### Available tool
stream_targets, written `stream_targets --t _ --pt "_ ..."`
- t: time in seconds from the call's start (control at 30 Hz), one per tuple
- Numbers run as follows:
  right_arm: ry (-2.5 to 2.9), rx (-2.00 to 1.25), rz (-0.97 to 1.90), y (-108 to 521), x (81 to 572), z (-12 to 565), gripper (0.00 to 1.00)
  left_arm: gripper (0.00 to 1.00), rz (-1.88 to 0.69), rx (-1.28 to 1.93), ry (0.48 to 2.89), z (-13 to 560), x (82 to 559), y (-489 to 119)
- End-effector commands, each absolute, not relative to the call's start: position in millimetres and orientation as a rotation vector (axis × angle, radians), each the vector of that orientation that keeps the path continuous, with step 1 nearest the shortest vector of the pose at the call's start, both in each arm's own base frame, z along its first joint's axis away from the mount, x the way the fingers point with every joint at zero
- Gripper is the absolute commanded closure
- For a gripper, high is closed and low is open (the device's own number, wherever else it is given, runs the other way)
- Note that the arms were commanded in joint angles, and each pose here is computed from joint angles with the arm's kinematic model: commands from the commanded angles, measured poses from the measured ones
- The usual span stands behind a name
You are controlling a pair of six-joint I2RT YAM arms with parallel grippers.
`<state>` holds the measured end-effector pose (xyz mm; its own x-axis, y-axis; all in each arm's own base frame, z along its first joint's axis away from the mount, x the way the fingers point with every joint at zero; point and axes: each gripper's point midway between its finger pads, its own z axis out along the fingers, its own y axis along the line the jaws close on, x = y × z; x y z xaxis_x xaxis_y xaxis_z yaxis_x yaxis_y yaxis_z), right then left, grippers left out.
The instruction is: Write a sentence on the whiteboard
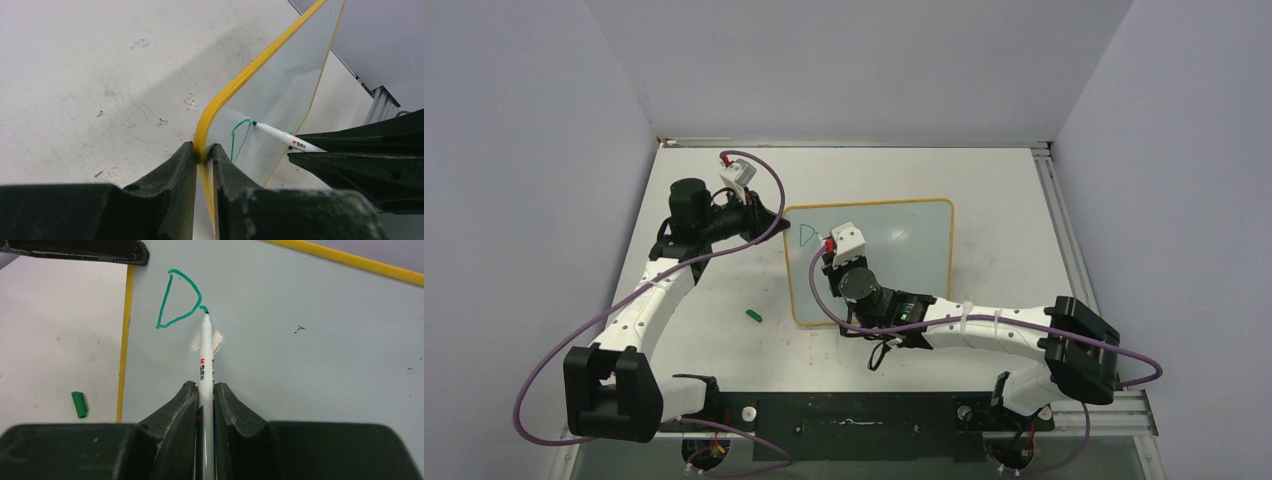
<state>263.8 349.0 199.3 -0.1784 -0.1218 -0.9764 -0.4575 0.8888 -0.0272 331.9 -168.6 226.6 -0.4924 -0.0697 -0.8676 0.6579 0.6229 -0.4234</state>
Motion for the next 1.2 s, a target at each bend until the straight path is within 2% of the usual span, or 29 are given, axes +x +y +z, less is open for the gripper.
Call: stream_targets --t 0.0,0.43,1.17 --pt "1.772 -0.406 0.275 333.3 263.4 190.8 0.95 1.0 -0.946 0.512 1.813 246.2 331.7 -170.3" --pt "1.803 -0.444 0.285 334.8 250.4 175.6 0.95 1.0 -0.947 0.51 1.813 246.2 331.7 -170.1" --pt "1.764 -0.381 0.251 334.9 276.4 197.9 0.95 1.0 -0.947 0.511 1.811 246.6 331.3 -170.3"
